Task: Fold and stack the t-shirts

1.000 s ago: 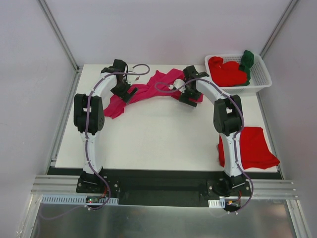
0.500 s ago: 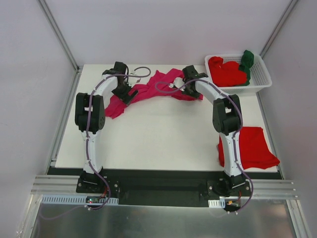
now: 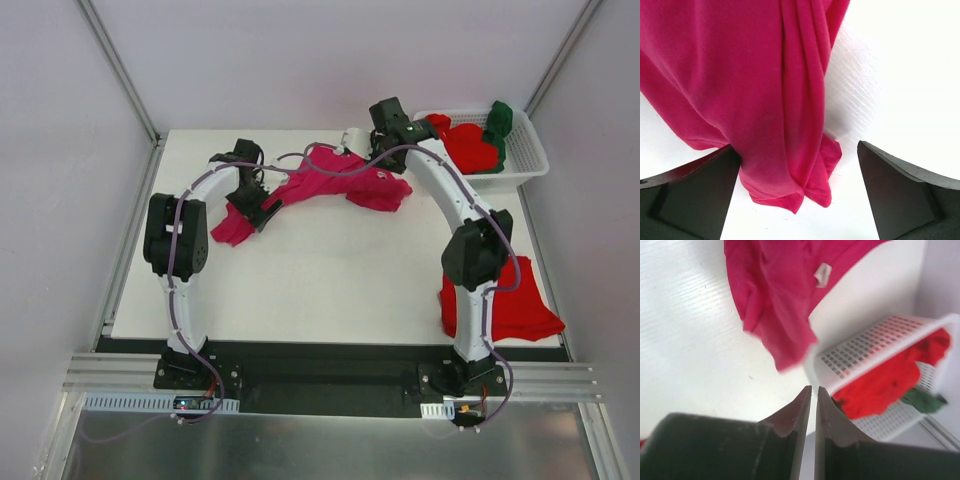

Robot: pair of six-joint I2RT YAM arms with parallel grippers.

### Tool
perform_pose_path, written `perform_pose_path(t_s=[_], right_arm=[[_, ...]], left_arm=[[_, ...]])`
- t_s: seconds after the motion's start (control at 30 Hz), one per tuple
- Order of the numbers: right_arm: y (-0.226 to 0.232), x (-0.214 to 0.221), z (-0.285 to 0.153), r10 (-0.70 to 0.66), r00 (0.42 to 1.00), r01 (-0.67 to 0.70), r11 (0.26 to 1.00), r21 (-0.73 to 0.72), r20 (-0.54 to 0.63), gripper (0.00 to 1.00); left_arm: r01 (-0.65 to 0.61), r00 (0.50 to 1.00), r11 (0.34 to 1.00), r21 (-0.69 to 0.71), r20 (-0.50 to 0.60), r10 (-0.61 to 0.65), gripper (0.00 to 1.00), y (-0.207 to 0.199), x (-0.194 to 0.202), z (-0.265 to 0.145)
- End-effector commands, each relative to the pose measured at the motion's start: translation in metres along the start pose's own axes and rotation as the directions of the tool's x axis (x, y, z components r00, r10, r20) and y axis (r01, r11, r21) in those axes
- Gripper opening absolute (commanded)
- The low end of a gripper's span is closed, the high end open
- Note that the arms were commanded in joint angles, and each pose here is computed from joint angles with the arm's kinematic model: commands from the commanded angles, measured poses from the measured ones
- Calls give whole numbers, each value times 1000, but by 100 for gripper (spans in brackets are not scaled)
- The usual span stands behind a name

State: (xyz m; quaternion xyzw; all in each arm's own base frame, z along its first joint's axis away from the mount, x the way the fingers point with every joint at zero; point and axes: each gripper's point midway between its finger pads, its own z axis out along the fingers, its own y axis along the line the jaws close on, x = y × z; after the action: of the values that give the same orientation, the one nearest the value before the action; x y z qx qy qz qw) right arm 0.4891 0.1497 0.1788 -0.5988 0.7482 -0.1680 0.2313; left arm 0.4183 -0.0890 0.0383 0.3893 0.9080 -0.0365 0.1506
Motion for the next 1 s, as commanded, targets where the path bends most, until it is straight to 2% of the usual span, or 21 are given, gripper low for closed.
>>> perform_pose_path(t_s=[0.0,0.13,0.27,0.3,0.33,0.37,0.43,0.57,0.8,0.97], right_arm=[[15,13,-69,-91,996,91,993,-73,7,14],[45,28,-84,-129,992,127,974,-187,1,14],[63,25,-92,-51,998,57,971,-231,32,20],[74,25,-89,-40,999,48,963,-265,34,36],[84,20,-87,-31,998,46,954,-298,55,46],[90,17,-84,-7,997,30,947,-319,72,68],[103,18,-73,2,998,21,935,-354,64,76],[109,17,-59,19,999,-2,927,-375,42,77],[108,15,-40,11,1000,0,931,-364,28,77],[106,19,-27,-15,1000,6,935,-354,-22,77]], left_arm=[[-26,999,1000,4,38,26,99,-6,-5,-19],[-39,998,999,-27,38,40,99,-1,-5,-23],[-69,996,992,-101,49,74,99,14,-10,-33],[-72,996,990,-118,51,79,99,18,-11,-35],[-67,996,986,-149,52,76,99,27,-13,-37],[-64,995,984,-169,61,75,99,33,-17,-41],[-44,996,980,-197,62,57,99,44,-18,-43],[-37,996,968,-247,71,56,99,59,-23,-47],[-36,999,988,-150,23,40,99,36,-3,-28],[10,1000,998,-60,5,-10,99,14,3,-38]])
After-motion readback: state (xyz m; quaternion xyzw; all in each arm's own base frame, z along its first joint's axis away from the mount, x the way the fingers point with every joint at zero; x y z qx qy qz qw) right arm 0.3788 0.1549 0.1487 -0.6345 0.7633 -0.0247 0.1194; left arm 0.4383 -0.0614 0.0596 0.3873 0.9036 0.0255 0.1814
